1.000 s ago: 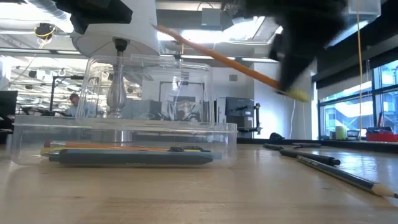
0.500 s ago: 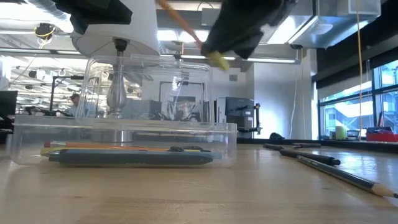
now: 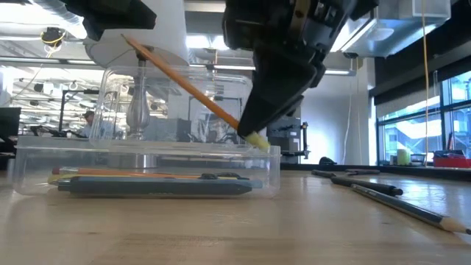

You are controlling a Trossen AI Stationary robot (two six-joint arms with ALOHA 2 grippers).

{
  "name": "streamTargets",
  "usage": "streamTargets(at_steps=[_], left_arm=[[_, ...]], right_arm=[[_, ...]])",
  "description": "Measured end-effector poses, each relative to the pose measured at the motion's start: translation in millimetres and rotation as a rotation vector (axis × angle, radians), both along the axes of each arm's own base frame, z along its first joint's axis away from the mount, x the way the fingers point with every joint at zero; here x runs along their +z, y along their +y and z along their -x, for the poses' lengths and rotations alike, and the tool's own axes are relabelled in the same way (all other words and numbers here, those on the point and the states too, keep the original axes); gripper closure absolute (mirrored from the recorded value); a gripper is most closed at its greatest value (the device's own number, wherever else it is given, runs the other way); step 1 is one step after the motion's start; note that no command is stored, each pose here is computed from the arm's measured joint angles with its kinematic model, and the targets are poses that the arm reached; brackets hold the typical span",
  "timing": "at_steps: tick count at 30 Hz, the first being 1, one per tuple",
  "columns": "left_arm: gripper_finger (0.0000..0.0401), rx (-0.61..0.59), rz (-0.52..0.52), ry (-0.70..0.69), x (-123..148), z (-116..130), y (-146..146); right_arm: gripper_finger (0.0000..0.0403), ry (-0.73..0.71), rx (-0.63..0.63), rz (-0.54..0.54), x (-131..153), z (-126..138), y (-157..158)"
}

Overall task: Pick & place school supplies into a supply box
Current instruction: Put the orange pencil into the transparent supply box

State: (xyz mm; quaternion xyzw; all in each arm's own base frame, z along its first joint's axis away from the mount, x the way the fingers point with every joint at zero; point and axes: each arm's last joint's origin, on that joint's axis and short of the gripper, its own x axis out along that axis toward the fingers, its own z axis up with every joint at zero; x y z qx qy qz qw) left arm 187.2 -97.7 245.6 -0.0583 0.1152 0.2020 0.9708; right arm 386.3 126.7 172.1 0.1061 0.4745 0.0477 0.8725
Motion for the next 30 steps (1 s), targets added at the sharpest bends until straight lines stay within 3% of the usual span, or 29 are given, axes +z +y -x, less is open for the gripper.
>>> streamTargets(at_steps=[6, 14, 25, 30], left_arm=[[0.0329, 0.0, -0.001, 0.001, 0, 0, 0], [0.0329, 0.0, -0.001, 0.002, 0, 0, 0], [0.0329, 0.0, -0.001, 0.002, 0, 0, 0], [0.0329, 0.0, -0.002, 0.003, 0, 0, 0]], right_arm=[[0.0366, 0.095, 0.002, -0.081, 10, -2, -7], [0.0366, 0.145, -0.023, -0.015, 44, -9, -15], [0.0366, 0.099, -0.026, -0.033, 44, -16, -16], [0.0366, 0.11, -0.024, -0.031, 31, -22, -15]])
